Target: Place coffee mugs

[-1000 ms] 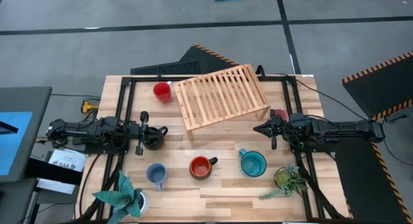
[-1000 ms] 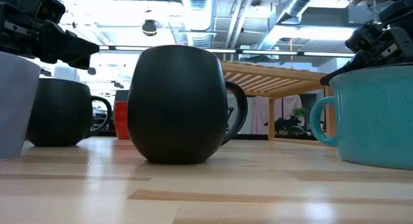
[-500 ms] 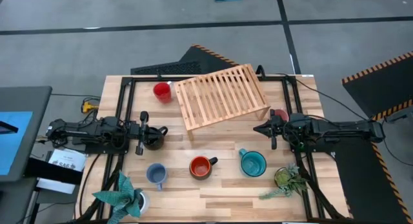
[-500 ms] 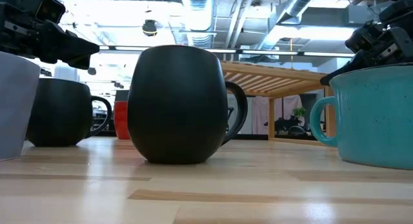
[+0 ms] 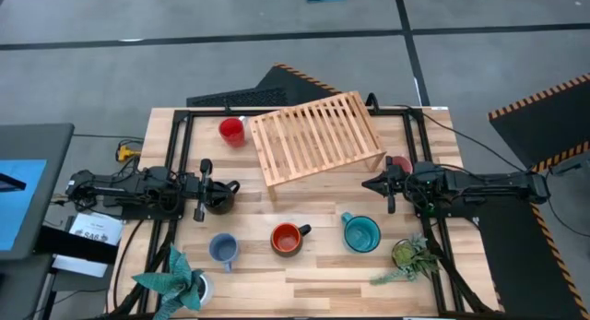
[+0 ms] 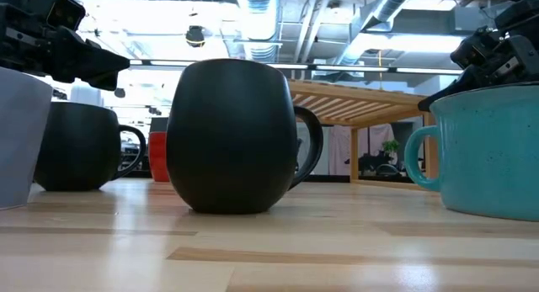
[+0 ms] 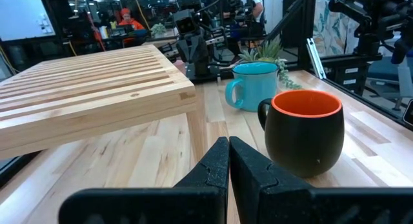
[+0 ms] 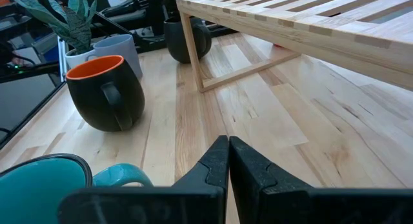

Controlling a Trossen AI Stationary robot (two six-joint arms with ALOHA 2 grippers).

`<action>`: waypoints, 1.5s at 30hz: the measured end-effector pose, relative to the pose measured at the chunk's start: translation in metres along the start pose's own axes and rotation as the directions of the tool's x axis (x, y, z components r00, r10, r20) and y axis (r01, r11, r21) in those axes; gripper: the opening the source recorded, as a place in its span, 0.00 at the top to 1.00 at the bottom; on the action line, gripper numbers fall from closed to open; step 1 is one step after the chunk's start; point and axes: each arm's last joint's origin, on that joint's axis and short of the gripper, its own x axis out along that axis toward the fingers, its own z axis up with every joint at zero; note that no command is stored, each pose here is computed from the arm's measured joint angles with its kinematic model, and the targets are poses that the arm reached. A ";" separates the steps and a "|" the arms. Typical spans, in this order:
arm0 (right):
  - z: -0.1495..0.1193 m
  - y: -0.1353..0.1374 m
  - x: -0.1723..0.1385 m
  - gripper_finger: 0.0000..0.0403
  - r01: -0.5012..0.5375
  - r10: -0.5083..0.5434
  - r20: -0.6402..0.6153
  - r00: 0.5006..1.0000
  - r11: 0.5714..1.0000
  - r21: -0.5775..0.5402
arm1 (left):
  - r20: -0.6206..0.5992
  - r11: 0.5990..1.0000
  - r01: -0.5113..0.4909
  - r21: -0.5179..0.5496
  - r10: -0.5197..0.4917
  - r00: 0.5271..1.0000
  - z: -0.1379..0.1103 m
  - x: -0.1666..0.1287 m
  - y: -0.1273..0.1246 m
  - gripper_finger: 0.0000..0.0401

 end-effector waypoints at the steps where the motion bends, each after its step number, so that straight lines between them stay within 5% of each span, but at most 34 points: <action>1: 0.000 0.000 0.000 0.90 0.000 0.000 0.000 1.000 1.000 0.000 | 0.000 1.000 0.000 0.000 0.000 1.000 0.000 0.000 0.000 1.00; 26: 0.000 0.000 0.000 0.90 0.000 0.000 0.004 1.000 1.000 -0.002 | 0.000 1.000 0.000 0.000 0.000 1.000 0.000 0.000 0.000 1.00; 30: 0.012 0.002 -0.001 0.90 -0.033 0.024 0.123 0.992 0.997 0.075 | 0.000 1.000 0.000 0.000 0.000 1.000 0.000 0.000 0.000 1.00; 34: 0.035 0.008 -0.007 0.90 -0.163 0.092 0.362 0.928 0.972 0.172 | 0.000 1.000 0.000 0.000 0.000 1.000 0.000 0.000 0.000 1.00; 40: 0.064 0.030 -0.017 0.90 -0.504 0.462 0.512 0.725 0.861 -0.064 | 0.000 1.000 0.000 0.000 0.000 1.000 0.000 0.000 0.000 1.00; 42: 0.074 0.038 -0.016 0.90 -0.536 0.494 0.498 0.712 0.842 -0.070 | 0.000 1.000 0.000 0.000 0.000 1.000 0.000 0.000 0.000 1.00; 45: 0.089 0.045 -0.010 0.89 -0.487 0.457 0.448 0.769 0.872 -0.053 | 0.000 1.000 0.000 0.000 0.000 1.000 0.000 0.000 0.000 1.00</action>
